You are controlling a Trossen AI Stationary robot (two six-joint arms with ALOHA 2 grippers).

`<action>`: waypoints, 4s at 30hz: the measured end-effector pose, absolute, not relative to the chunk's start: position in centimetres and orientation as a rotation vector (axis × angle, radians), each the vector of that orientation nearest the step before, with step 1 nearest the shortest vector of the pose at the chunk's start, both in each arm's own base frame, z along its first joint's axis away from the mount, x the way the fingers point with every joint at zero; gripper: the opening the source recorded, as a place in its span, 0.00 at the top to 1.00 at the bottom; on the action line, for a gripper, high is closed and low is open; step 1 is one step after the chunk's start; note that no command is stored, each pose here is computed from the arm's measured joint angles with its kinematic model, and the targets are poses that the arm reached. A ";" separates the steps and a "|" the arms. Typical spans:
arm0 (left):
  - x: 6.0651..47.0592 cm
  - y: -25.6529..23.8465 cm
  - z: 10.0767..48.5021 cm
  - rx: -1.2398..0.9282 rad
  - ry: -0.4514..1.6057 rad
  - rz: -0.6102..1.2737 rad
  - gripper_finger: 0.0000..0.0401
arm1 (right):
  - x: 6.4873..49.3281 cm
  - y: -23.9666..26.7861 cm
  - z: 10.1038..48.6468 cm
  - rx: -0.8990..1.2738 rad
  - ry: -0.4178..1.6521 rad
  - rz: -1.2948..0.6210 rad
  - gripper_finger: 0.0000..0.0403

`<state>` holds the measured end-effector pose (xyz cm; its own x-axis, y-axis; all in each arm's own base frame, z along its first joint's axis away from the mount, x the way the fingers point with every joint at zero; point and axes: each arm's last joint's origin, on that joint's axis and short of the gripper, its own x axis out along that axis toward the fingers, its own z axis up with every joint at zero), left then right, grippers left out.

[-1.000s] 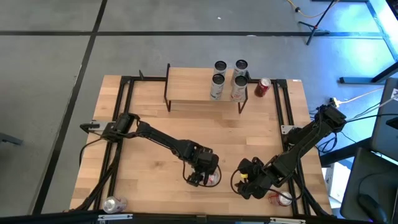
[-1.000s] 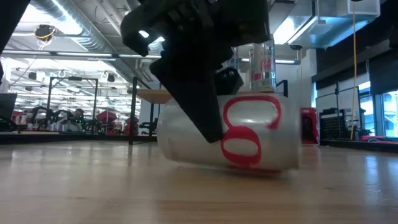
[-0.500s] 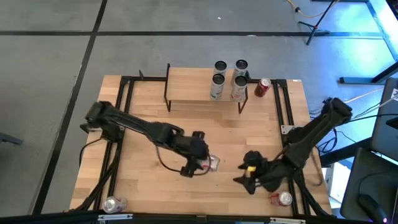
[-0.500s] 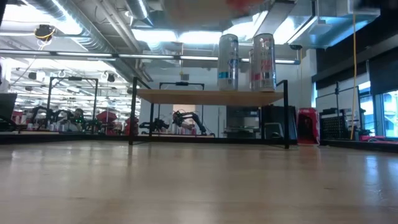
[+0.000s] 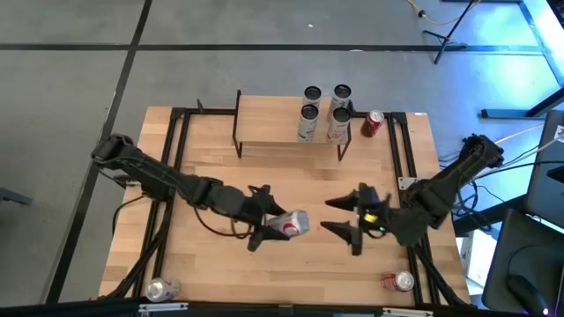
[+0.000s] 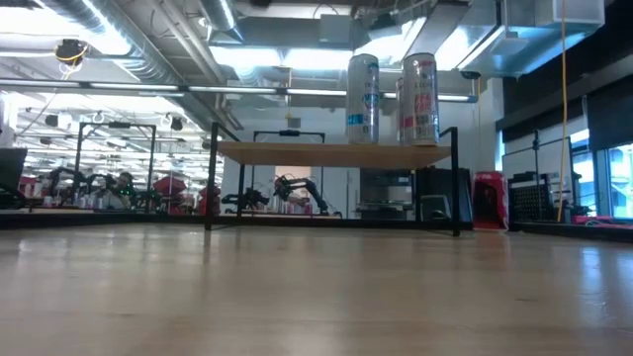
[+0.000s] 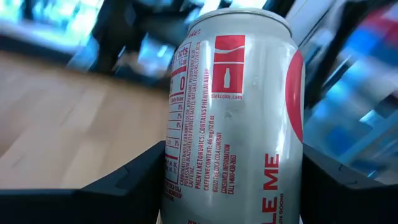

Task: Place canned beverage on shelf
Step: Put the top red-silver soda can on the shelf

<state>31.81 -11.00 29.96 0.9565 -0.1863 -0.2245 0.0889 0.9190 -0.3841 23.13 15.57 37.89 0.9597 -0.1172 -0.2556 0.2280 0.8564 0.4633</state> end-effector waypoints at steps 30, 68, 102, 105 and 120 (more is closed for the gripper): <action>31.0 -10.1 34.8 -0.527 -0.077 -0.117 0.36 | 28.4 13.4 40.0 0.517 -0.051 0.024 0.08; 30.9 -10.3 34.6 -0.493 -0.015 -0.211 0.17 | 30.5 12.5 38.8 0.375 -0.036 0.058 0.33; 24.6 -15.3 31.8 -0.749 0.588 -0.193 0.17 | 42.6 11.4 17.3 0.217 0.406 -0.139 0.33; 24.6 -15.4 32.0 -0.755 0.574 -0.197 0.17 | 42.9 11.2 16.3 0.214 0.414 -0.145 0.33; 24.8 -15.3 32.1 -0.755 0.547 -0.181 0.17 | 42.9 11.2 16.1 0.194 0.433 -0.115 0.08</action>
